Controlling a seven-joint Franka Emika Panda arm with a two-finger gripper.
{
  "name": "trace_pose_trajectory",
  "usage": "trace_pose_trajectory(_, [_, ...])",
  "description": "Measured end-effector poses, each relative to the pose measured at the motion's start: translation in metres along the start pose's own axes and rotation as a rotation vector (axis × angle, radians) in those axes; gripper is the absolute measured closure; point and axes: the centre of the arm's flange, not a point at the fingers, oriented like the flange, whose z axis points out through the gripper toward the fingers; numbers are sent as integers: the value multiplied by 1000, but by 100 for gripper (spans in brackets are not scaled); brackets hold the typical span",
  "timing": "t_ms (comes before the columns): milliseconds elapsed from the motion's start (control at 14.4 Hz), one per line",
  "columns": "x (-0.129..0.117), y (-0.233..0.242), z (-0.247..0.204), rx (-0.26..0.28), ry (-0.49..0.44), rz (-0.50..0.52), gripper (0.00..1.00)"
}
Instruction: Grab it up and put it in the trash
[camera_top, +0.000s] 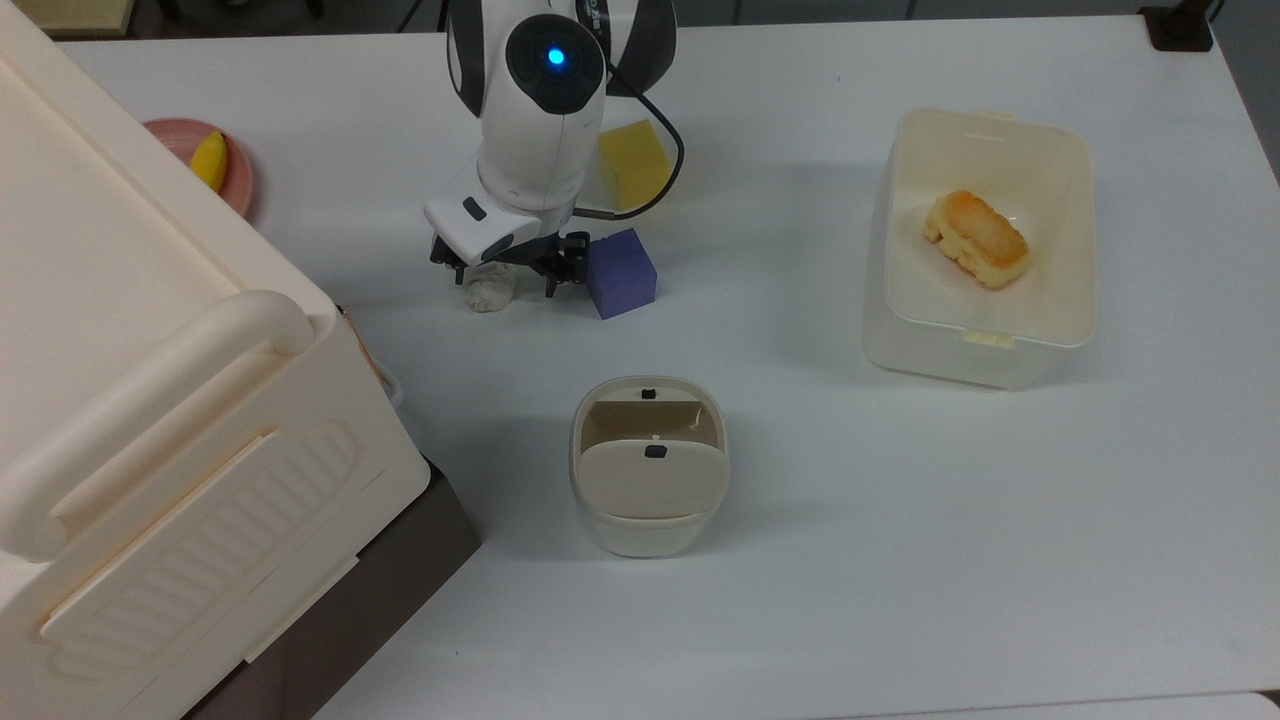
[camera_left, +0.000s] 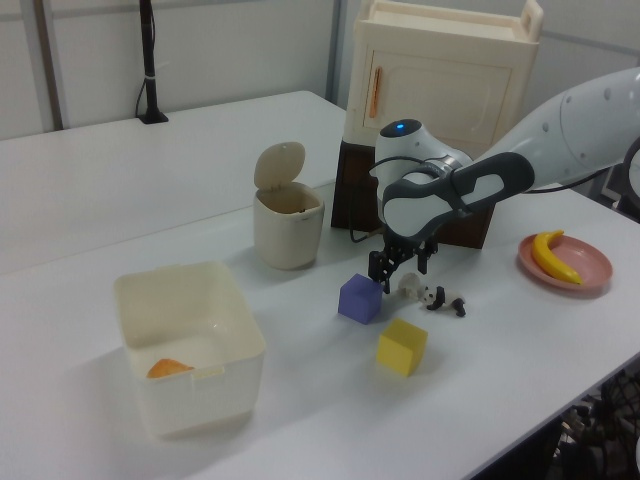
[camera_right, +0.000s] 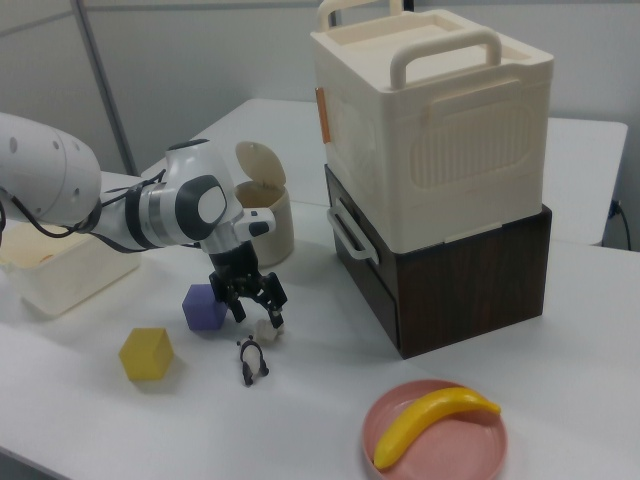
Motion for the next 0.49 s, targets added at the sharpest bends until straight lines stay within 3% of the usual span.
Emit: trace_pose_trajectory(487, [2, 17, 16, 8, -13, 26, 4])
